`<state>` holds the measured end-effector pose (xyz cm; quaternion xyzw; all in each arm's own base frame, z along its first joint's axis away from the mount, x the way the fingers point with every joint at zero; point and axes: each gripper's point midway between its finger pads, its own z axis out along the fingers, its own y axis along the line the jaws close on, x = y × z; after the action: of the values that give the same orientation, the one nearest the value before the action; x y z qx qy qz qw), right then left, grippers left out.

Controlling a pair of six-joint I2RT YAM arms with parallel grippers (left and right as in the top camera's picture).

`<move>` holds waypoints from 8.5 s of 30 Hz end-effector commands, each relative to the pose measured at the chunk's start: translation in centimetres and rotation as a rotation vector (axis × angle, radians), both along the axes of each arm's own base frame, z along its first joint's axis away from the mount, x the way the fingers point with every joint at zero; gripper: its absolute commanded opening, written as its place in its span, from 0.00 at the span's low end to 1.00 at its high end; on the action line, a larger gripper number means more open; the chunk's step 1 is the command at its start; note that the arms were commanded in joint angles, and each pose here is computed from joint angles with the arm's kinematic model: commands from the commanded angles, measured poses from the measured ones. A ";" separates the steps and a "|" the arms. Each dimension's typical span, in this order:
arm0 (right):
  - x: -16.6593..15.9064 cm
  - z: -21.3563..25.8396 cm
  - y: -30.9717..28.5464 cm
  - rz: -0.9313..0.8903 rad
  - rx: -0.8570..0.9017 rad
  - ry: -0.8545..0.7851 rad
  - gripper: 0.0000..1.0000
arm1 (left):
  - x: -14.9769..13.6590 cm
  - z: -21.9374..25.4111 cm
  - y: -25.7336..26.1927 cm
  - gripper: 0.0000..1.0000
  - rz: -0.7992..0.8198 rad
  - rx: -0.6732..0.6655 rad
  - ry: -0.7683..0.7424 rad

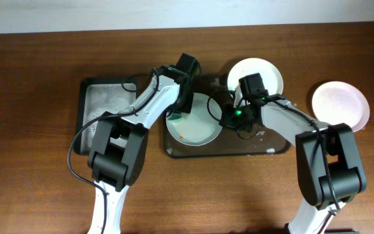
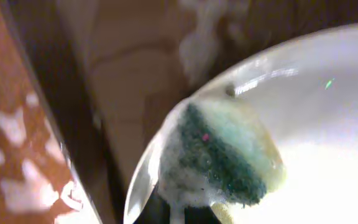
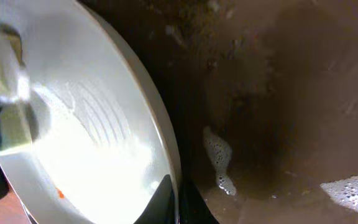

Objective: Clean dirty plates on tray and stack at the side

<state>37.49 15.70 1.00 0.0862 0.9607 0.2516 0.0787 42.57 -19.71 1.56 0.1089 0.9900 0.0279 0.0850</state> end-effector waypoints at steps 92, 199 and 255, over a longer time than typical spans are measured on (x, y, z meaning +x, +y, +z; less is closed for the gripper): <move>-0.2 -0.4 0.3 0.016 0.003 0.013 0.04 | 0.7 -0.8 1.7 0.01 0.071 0.150 -0.076; 0.8 6.6 -1.1 -0.402 -0.322 -0.170 0.04 | 2.3 16.1 0.9 0.01 0.064 -0.234 -0.027; 0.4 2.7 0.3 -0.329 -0.309 -0.081 0.04 | 1.5 -2.9 0.5 0.01 0.325 -0.068 -0.103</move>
<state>38.11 15.62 3.85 0.2300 0.9534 0.0878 0.1743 42.85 -22.90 1.30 -0.0244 0.9913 -0.0764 0.1045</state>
